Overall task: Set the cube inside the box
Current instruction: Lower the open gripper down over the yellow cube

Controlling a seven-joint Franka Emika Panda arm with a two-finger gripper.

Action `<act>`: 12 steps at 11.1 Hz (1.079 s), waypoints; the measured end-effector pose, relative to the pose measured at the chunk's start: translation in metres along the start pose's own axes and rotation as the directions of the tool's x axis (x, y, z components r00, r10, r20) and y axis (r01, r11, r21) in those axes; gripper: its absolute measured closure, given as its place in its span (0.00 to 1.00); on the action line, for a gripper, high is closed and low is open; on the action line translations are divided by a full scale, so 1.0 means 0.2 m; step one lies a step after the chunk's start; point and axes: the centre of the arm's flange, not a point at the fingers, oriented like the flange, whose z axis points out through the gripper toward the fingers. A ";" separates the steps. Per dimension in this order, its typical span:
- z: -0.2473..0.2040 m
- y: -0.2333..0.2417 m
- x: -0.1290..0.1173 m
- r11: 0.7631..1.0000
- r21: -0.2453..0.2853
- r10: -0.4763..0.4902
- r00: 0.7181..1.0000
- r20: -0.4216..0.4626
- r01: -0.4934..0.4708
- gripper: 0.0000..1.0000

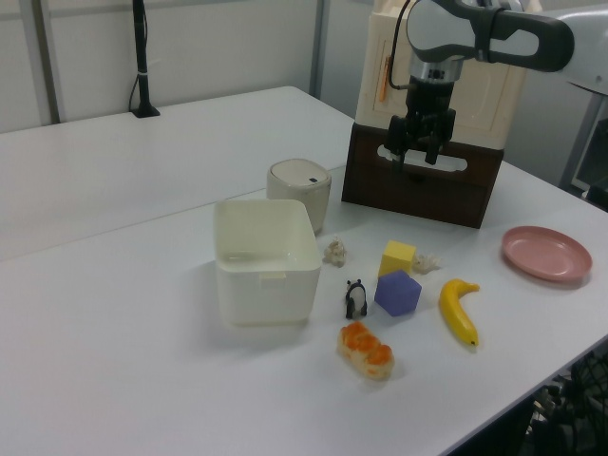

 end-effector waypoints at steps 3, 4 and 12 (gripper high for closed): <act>0.04 0.01 0.01 0.991 -0.007 -0.131 0.991 0.015 0.131 0.01; 0.05 0.01 0.01 0.981 -0.014 -0.195 0.981 0.024 0.195 0.03; 0.53 0.05 0.17 0.903 -0.140 -0.394 0.913 0.103 0.405 0.04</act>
